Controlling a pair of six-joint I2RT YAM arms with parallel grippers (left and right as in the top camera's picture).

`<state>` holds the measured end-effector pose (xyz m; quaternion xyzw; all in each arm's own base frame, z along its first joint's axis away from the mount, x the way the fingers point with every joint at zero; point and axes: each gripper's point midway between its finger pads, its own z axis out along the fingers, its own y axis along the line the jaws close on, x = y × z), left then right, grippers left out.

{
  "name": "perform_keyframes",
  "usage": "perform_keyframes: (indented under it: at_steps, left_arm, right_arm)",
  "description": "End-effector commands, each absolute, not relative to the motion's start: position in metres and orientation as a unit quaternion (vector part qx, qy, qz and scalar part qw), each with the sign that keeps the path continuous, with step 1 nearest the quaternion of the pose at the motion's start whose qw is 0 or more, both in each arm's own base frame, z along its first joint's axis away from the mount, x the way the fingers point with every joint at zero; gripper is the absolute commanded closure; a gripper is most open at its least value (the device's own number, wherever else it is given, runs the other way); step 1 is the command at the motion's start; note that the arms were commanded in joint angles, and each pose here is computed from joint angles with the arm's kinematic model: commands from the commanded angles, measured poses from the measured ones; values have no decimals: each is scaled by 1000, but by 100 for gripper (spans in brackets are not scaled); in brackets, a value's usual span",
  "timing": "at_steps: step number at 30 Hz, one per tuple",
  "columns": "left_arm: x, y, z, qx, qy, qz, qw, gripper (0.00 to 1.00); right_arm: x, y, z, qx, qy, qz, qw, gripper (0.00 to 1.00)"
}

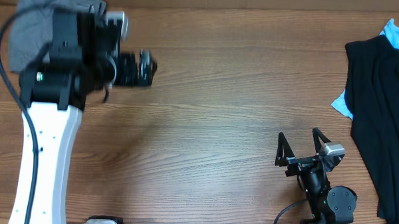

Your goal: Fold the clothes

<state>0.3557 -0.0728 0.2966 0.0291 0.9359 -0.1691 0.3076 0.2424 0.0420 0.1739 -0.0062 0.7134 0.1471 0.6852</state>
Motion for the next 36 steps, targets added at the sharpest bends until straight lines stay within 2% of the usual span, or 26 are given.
perform_keyframes:
  at_steps: [1, 14, 20, 29, 36]
  left_arm:
    - [321, -65, 287, 18, 934, -165, 315, 0]
    - [284, -39, 236, 24, 829, -143, 540, 0]
    - [264, -20, 211, -19, 756, -140, 639, 0]
    - [247, -14, 195, -15, 679, -129, 722, 0]
    - [240, -23, 216, 26, 646, -110, 755, 0]
  right_arm:
    - [243, 39, 173, -2, 711, 140, 689, 0]
    - [243, 39, 173, -2, 711, 140, 689, 0]
    - [243, 39, 173, -2, 711, 140, 689, 0]
    - [243, 39, 173, -2, 711, 140, 689, 0]
    - [243, 39, 173, -2, 711, 140, 689, 0]
